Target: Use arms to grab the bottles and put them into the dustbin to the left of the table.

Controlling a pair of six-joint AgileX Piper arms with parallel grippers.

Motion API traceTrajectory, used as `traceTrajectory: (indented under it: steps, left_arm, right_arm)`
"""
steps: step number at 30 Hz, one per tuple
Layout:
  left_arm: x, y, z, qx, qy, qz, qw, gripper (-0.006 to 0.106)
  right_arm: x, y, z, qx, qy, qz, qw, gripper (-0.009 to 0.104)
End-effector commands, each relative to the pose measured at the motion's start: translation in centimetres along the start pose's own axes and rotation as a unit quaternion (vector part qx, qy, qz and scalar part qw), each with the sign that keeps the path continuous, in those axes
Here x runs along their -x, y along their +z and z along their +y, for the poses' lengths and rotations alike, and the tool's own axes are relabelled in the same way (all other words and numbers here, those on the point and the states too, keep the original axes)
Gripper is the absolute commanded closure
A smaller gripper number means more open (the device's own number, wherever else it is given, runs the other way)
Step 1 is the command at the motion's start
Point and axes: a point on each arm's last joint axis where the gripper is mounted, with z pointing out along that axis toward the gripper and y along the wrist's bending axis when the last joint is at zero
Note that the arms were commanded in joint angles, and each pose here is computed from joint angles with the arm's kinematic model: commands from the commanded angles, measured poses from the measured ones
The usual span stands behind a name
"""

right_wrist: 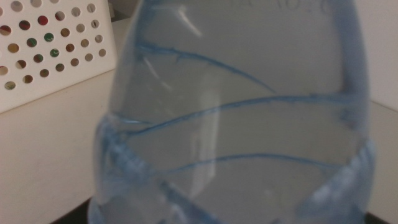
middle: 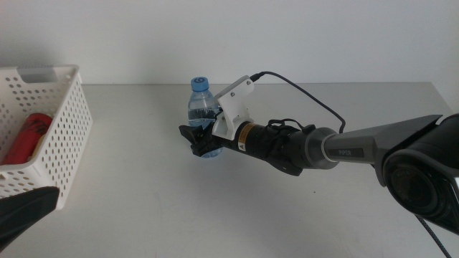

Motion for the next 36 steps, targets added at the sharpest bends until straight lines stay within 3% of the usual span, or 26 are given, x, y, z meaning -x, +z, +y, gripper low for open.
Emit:
traceTrajectory:
  steps: [1, 4, 6, 10, 17, 22, 26, 29, 31, 34, 36]
  left_arm:
    - [1.1, -0.3, 0.2, 0.008, -0.004, -0.039, 0.999, 0.007]
    - [1.1, -0.3, 0.2, 0.008, -0.004, -0.039, 0.999, 0.007]
    - [1.1, -0.3, 0.2, 0.008, -0.004, -0.039, 0.999, 0.007]
    - [1.1, -0.3, 0.2, 0.008, -0.004, -0.039, 0.999, 0.007]
    - [1.1, -0.3, 0.2, 0.008, -0.004, -0.039, 0.999, 0.007]
    - [1.1, -0.3, 0.2, 0.008, -0.004, -0.039, 0.999, 0.007]
    - [1.1, -0.3, 0.2, 0.008, -0.005, -0.039, 0.999, 0.007]
    - [1.1, -0.2, 0.3, 0.01, -0.003, -0.038, 0.999, 0.007]
    - [1.1, -0.2, 0.3, 0.01, -0.003, -0.038, 0.999, 0.007]
    - [1.1, -0.2, 0.3, 0.01, -0.003, -0.038, 0.999, 0.007]
    - [1.1, -0.2, 0.3, 0.01, -0.003, -0.038, 0.999, 0.007]
  right_arm:
    - [6.3, -0.9, 0.4, 0.019, -0.018, -0.086, 0.996, 0.03]
    - [7.3, -1.8, 0.5, 0.021, -0.029, -0.072, 0.997, 0.012]
    - [7.9, -2.8, 0.5, 0.016, -0.016, -0.063, 0.998, 0.008]
    - [9.1, -6.9, 0.6, 0.003, 0.028, -0.036, 0.999, 0.01]
    - [12.7, -18.3, 2.8, -0.011, 0.086, -0.013, 0.996, 0.02]
    - [16.1, -26.0, 5.2, -0.056, 0.058, -0.02, 0.997, 0.022]
    - [18.5, -32.0, 7.0, -0.086, 0.062, -0.075, 0.991, 0.022]
    - [19.6, -35.9, 8.0, -0.107, 0.102, -0.144, 0.979, 0.022]
    - [19.8, -37.9, 8.4, -0.133, 0.081, -0.164, 0.974, 0.022]
    - [19.5, -40.1, 9.0, -0.179, 0.05, -0.129, 0.974, 0.023]
    - [19.3, -40.9, 9.6, -0.176, 0.038, -0.079, 0.981, 0.024]
